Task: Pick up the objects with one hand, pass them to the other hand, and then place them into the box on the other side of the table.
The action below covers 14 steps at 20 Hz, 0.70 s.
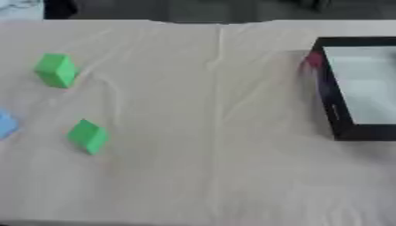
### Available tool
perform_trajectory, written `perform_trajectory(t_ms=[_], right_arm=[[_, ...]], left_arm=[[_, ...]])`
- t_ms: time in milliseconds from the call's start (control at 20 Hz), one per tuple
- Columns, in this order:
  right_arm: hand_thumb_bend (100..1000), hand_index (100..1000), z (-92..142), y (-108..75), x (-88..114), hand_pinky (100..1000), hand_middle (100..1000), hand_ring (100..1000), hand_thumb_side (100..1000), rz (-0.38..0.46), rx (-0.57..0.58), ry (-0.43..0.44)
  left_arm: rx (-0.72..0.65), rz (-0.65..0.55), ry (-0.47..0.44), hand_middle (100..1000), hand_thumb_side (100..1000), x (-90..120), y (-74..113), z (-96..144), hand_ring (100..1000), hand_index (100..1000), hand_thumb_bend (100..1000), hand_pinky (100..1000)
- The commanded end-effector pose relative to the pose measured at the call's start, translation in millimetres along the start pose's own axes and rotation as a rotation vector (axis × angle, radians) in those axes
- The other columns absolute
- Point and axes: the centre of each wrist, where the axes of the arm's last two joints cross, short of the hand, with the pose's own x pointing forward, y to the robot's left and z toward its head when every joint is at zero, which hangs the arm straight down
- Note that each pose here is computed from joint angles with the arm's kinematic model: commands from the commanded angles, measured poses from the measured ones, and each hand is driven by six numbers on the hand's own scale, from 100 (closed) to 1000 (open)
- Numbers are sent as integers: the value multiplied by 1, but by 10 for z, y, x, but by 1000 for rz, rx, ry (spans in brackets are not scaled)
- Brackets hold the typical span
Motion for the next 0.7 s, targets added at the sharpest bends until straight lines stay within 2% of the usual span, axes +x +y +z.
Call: perform_trajectory(t_ms=[50,200,350,400,450,600,650,700], right_arm=[[100,916,-75,-100,150,1000,978,950,529,51,30,-38],[100,916,-99,-108,160,1000,977,950,526,56,47,-53],[100,916,-134,-114,181,1000,977,950,524,61,62,-70],[100,916,-142,-118,187,1000,976,950,523,62,65,-75],[100,916,-150,-124,194,1000,976,950,523,64,67,-80],[100,916,-163,-135,202,1000,976,950,523,69,73,-90],[100,916,-165,-136,200,1000,976,950,523,69,75,-91],[100,916,-167,-136,195,1000,976,950,523,69,77,-91]], left_arm=[[-119,-206,28,355,521,53,357,-276,808,821,260,801],[-219,-346,43,386,448,114,408,-481,832,831,361,821],[-346,-467,53,447,277,172,386,-627,861,828,529,854],[-393,-499,56,460,248,194,372,-667,863,824,551,857],[-444,-532,60,509,189,219,352,-704,865,818,589,860],[-613,-651,116,847,113,263,249,-790,874,794,667,866],[-666,-697,139,930,100,280,203,-813,875,783,694,866],[-713,-744,159,934,100,298,152,-833,877,784,710,867]])
